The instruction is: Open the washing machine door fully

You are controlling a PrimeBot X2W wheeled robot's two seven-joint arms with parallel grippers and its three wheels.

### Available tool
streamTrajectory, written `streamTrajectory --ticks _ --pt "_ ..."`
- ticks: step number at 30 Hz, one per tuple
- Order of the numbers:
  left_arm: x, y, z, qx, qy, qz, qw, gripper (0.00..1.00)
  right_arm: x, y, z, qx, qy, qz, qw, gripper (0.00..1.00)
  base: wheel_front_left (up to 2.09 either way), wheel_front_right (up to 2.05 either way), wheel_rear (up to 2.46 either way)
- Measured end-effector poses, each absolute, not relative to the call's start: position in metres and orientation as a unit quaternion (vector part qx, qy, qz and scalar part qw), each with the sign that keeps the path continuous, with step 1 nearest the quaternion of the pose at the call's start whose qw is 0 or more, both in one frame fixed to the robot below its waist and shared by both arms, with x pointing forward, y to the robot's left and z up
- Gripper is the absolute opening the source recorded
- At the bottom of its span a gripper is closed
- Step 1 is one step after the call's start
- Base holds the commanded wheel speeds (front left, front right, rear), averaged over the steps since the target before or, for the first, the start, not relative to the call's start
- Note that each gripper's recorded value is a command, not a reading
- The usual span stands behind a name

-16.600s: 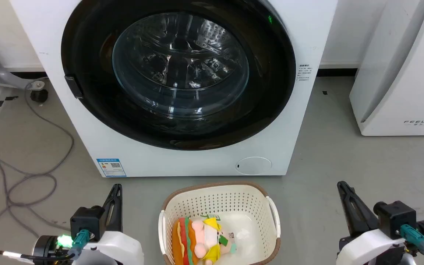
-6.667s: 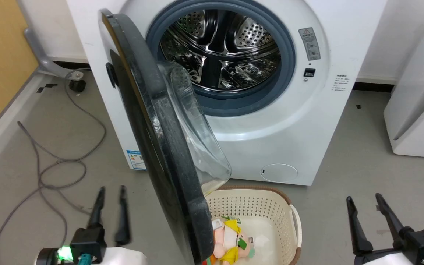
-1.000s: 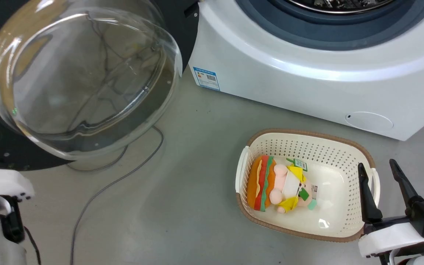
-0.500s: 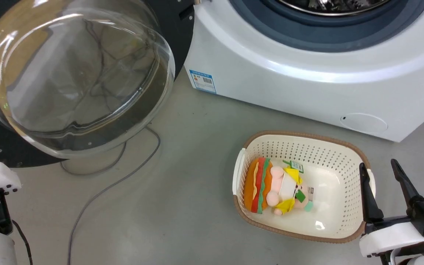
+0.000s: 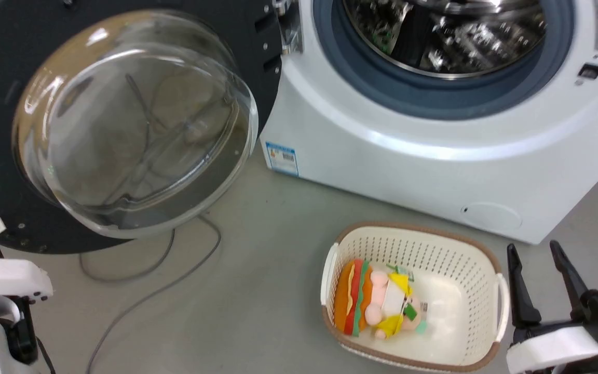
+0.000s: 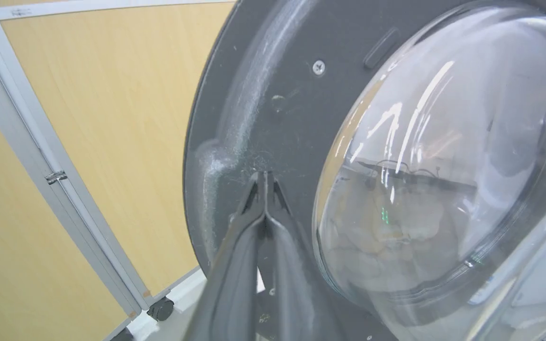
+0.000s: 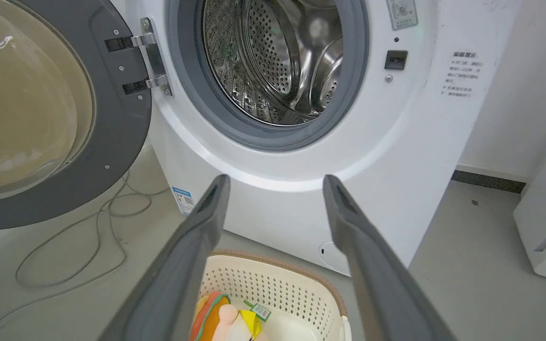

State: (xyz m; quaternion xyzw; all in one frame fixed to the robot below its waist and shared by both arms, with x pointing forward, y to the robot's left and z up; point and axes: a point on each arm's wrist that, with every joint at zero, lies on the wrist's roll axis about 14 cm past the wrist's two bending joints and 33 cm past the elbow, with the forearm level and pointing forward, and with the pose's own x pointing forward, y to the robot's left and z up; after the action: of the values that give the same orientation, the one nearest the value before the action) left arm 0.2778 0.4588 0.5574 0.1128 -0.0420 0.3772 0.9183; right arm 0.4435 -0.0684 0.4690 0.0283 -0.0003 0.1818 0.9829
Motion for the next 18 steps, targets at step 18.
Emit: streamTrajectory --ticks 18 --pt "0.295 0.351 0.576 0.086 -0.122 0.238 0.960 0.00 0.406 -0.112 0.523 0.029 -0.065 0.131 0.989 1.00 0.00 0.00 0.00"
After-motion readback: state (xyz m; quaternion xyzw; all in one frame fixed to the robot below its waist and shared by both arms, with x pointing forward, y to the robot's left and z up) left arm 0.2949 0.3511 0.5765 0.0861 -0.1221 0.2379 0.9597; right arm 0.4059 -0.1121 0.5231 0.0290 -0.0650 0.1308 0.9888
